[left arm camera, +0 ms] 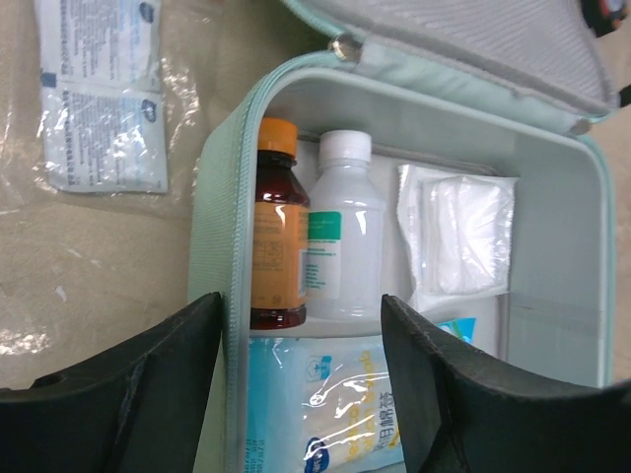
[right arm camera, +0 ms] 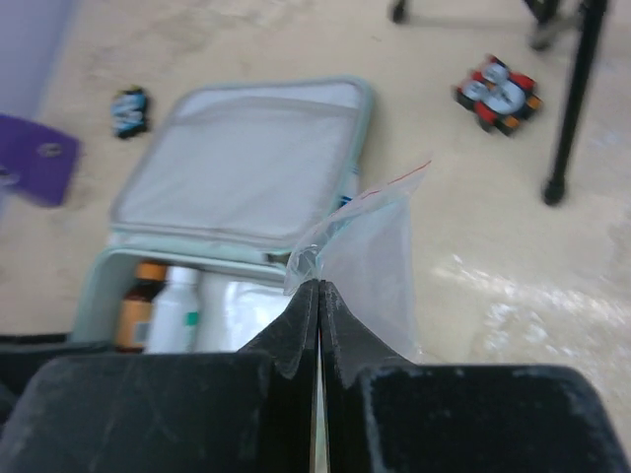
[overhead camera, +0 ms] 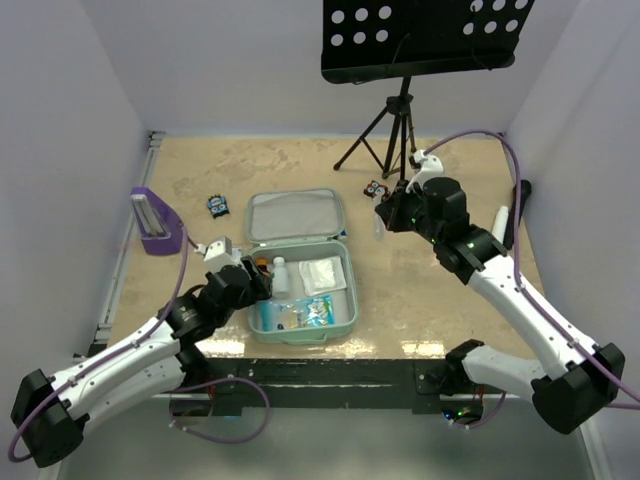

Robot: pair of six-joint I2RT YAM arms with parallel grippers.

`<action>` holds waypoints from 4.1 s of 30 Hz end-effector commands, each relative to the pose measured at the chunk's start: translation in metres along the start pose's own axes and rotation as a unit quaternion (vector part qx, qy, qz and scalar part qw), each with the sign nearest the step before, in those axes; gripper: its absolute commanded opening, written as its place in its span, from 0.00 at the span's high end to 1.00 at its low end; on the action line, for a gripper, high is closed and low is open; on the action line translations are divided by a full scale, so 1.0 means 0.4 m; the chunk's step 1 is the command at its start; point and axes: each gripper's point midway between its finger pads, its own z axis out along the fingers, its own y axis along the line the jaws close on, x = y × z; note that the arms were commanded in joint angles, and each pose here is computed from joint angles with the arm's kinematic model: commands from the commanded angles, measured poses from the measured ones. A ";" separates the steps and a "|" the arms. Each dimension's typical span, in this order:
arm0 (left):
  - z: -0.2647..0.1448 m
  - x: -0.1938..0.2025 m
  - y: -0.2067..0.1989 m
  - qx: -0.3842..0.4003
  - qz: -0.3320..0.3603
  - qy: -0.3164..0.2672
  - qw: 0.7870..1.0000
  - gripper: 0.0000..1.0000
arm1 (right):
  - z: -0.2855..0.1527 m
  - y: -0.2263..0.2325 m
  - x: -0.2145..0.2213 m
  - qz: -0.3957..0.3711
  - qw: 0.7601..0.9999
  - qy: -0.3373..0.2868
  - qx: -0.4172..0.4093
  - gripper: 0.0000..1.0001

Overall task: Organize the medicine kit
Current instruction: Pick up the medical item at the center of the board, then place the medical item at the center of the board.

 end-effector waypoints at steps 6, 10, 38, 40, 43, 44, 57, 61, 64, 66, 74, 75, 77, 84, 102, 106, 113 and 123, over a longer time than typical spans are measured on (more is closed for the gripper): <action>-0.179 -0.231 -0.251 0.259 -0.109 -0.132 0.951 0.12 | -0.210 0.368 -0.081 -0.025 0.905 -0.009 -0.425 1.00; -0.275 -0.276 -0.284 0.368 -0.138 -0.184 0.901 0.00 | -0.291 0.418 -0.053 -0.023 0.847 0.005 -0.531 1.00; -0.628 -0.218 -0.533 0.725 0.097 -0.180 0.657 0.00 | -0.615 0.481 -0.021 -0.018 0.672 -0.028 -0.740 1.00; -0.629 -0.214 -0.544 0.732 0.101 -0.174 0.651 0.00 | -0.610 0.487 -0.018 -0.018 0.673 -0.028 -0.739 1.00; -0.630 -0.207 -0.563 0.747 0.101 -0.161 0.637 0.00 | -0.602 0.497 -0.011 -0.017 0.675 -0.022 -0.738 1.00; -0.628 -0.204 -0.569 0.753 0.099 -0.155 0.632 0.00 | -0.598 0.498 -0.008 -0.015 0.677 -0.019 -0.736 1.00; -0.655 -0.165 -0.587 0.802 0.114 -0.113 0.575 0.27 | -0.568 0.498 0.003 -0.015 0.692 -0.014 -0.722 1.00; -0.649 -0.160 -0.589 0.800 0.119 -0.108 0.578 0.41 | -0.551 0.498 0.009 -0.013 0.698 -0.009 -0.716 1.00; -0.636 -0.155 -0.593 0.795 0.122 -0.102 0.585 0.50 | -0.534 0.500 0.011 -0.011 0.705 -0.003 -0.709 1.00; -0.621 -0.155 -0.596 0.788 0.121 -0.100 0.596 0.56 | -0.521 0.501 0.014 -0.013 0.712 0.001 -0.702 1.00; -0.572 -0.154 -0.602 0.757 0.118 -0.094 0.635 0.73 | -0.493 0.501 0.016 -0.024 0.729 0.001 -0.684 0.98; -0.565 -0.154 -0.601 0.752 0.119 -0.096 0.641 0.74 | -0.488 0.501 0.018 -0.024 0.732 0.003 -0.681 0.93; -0.559 -0.154 -0.597 0.746 0.116 -0.097 0.648 0.79 | -0.487 0.500 0.019 -0.024 0.734 0.004 -0.679 0.86; -0.529 -0.146 -0.582 0.724 0.114 -0.094 0.674 1.00 | -0.473 0.504 0.006 -0.033 0.748 0.000 -0.663 0.53; -0.199 -0.203 -0.227 0.235 0.047 -0.107 0.965 0.98 | 0.063 0.105 0.130 -0.008 0.997 0.035 -0.071 0.39; -0.172 -0.212 -0.152 0.136 0.029 -0.100 0.985 0.99 | 0.096 0.055 0.187 -0.020 0.998 0.060 -0.030 0.38; -0.169 -0.231 -0.046 0.036 -0.003 -0.126 0.991 1.00 | 0.135 0.004 0.252 -0.038 0.995 0.090 0.012 0.37; -0.121 -0.206 0.035 -0.069 0.025 -0.116 0.991 0.94 | 0.143 -0.003 0.276 -0.038 0.994 0.100 0.014 0.38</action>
